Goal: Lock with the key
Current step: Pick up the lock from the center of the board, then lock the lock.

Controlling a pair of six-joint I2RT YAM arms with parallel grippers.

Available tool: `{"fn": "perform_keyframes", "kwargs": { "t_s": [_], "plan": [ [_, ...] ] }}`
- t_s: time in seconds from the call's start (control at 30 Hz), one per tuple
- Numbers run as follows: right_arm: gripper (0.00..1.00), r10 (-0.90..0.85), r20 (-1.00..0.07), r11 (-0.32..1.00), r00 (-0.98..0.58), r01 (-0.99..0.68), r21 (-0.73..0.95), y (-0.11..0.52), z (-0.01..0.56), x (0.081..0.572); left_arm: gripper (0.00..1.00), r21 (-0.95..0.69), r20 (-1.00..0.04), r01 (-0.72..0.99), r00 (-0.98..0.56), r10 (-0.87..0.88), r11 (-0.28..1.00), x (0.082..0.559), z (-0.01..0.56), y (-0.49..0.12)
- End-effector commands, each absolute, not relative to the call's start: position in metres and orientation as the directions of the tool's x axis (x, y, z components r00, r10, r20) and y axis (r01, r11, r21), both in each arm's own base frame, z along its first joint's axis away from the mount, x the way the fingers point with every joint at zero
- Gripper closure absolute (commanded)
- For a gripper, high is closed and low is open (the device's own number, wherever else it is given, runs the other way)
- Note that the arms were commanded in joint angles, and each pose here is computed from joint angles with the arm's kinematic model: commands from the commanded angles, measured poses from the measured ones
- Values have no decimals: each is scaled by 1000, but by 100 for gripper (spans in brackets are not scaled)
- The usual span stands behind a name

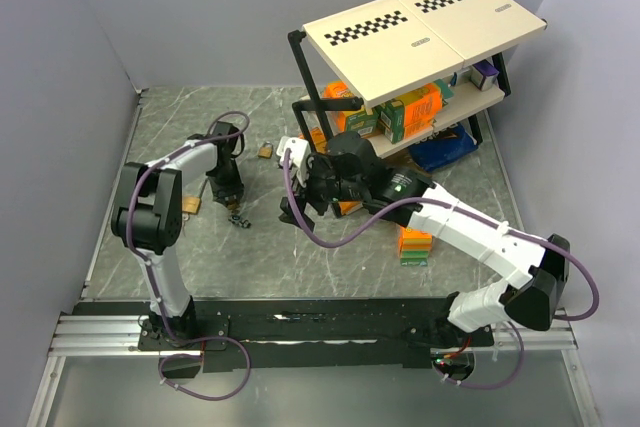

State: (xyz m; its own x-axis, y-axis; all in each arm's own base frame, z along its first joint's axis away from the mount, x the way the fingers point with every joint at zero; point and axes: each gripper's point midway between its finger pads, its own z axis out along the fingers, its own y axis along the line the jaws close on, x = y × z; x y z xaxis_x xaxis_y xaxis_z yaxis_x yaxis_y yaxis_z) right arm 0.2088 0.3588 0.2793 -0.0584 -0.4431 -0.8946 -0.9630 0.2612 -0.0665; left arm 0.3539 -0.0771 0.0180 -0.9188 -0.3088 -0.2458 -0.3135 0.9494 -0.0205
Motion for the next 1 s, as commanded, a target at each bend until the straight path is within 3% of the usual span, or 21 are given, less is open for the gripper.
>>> {"fn": "perform_keyframes", "kwargs": {
  "t_s": [0.0,0.13,0.3,0.47,0.8,0.97],
  "plan": [
    [1,-368,-928,267,-58,-963,-46,372,307,215,94,-149,-264,-313,-902,-343,938,355,48,-93],
    [3,-270,-961,294,-65,-956,-18,387,333,222,99,-317,-315,-339,-843,-435,886,367,97,-89],
    [4,-150,-978,402,-147,-912,76,409,358,248,99,-524,-360,-336,-746,-561,783,371,172,-84],
    [7,-23,-982,506,-188,-850,150,428,388,277,99,-685,-322,-280,-712,-624,673,366,228,-100],
    [9,13,-974,583,-228,-789,192,462,372,307,99,-844,-374,-75,-627,-683,531,353,327,-109],
    [10,22,-970,607,-243,-768,206,464,366,312,99,-888,-316,-67,-630,-710,455,343,336,-109]
  ]
}}
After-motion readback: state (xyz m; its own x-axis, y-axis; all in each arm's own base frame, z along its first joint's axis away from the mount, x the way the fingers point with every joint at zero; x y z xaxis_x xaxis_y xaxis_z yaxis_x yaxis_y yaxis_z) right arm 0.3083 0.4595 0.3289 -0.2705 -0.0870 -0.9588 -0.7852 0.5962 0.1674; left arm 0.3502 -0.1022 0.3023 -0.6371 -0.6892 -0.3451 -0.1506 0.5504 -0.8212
